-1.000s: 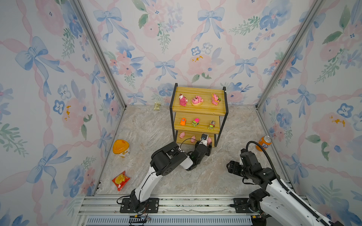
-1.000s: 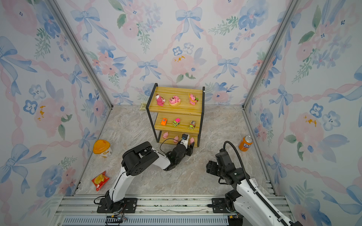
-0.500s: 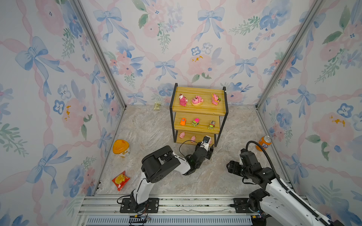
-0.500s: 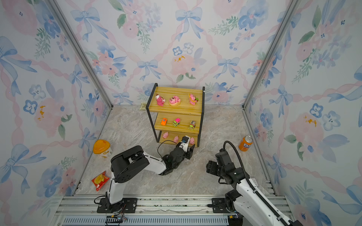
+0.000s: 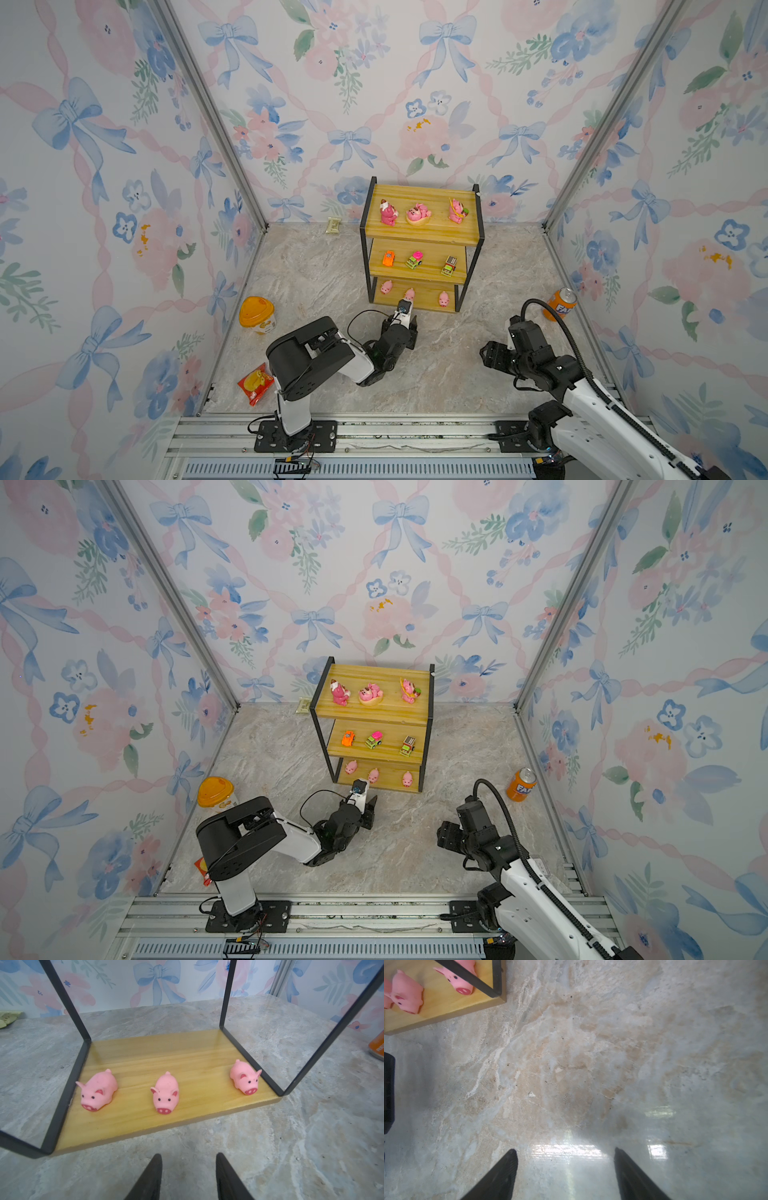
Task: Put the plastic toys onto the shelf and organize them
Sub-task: 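Withdraw the left gripper back from the shelf toward the robot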
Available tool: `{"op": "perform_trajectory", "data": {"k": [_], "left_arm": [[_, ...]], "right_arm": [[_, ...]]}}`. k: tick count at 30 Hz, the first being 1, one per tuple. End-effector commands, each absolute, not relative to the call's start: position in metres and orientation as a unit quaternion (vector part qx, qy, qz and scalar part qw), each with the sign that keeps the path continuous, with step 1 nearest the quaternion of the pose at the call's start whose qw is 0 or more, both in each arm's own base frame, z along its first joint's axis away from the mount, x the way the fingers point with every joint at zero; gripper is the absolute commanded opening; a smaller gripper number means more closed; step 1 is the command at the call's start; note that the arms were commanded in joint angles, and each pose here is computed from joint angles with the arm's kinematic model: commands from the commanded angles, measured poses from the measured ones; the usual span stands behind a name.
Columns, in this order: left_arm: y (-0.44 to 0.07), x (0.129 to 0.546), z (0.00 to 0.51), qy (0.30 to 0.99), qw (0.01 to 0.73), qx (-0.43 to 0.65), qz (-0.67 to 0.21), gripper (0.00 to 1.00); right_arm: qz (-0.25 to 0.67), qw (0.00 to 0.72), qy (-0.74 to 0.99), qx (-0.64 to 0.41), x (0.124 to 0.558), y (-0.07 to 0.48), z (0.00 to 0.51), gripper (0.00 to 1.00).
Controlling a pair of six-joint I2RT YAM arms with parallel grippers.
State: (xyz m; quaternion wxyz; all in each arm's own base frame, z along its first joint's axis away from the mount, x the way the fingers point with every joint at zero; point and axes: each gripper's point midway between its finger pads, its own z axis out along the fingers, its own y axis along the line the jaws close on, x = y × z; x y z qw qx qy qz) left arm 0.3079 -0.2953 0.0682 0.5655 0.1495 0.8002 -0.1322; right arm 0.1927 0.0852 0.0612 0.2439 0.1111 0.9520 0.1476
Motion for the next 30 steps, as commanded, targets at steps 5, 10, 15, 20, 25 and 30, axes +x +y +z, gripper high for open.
{"op": "perform_trajectory", "data": {"k": [5, 10, 15, 20, 25, 30], "left_arm": [[-0.285, 0.309, 0.061, 0.808, 0.562, 0.123, -0.124, 0.35], [-0.276, 0.304, 0.054, 0.814, 0.556, 0.12, -0.118, 0.31], [-0.265, 0.304, 0.05, 0.817, 0.557, 0.111, -0.097, 0.33], [-0.262, 0.3, 0.051, 0.818, 0.555, 0.11, -0.103, 0.3], [-0.265, 0.289, 0.065, 0.806, 0.559, 0.15, -0.121, 0.33], [-0.263, 0.28, 0.088, 0.791, 0.574, 0.168, -0.127, 0.38]], "right_arm": [[0.147, 0.246, 0.952, 0.11, 0.192, 0.084, 0.062, 0.76], [0.146, 0.246, 0.952, 0.111, 0.191, 0.083, 0.062, 0.76], [0.147, 0.246, 0.952, 0.111, 0.191, 0.084, 0.062, 0.76], [0.148, 0.244, 0.951, 0.114, 0.191, 0.084, 0.061, 0.76], [0.148, 0.253, 0.95, 0.108, 0.196, 0.085, 0.067, 0.76], [0.134, 0.266, 0.951, 0.083, 0.206, 0.085, 0.084, 0.76]]}}
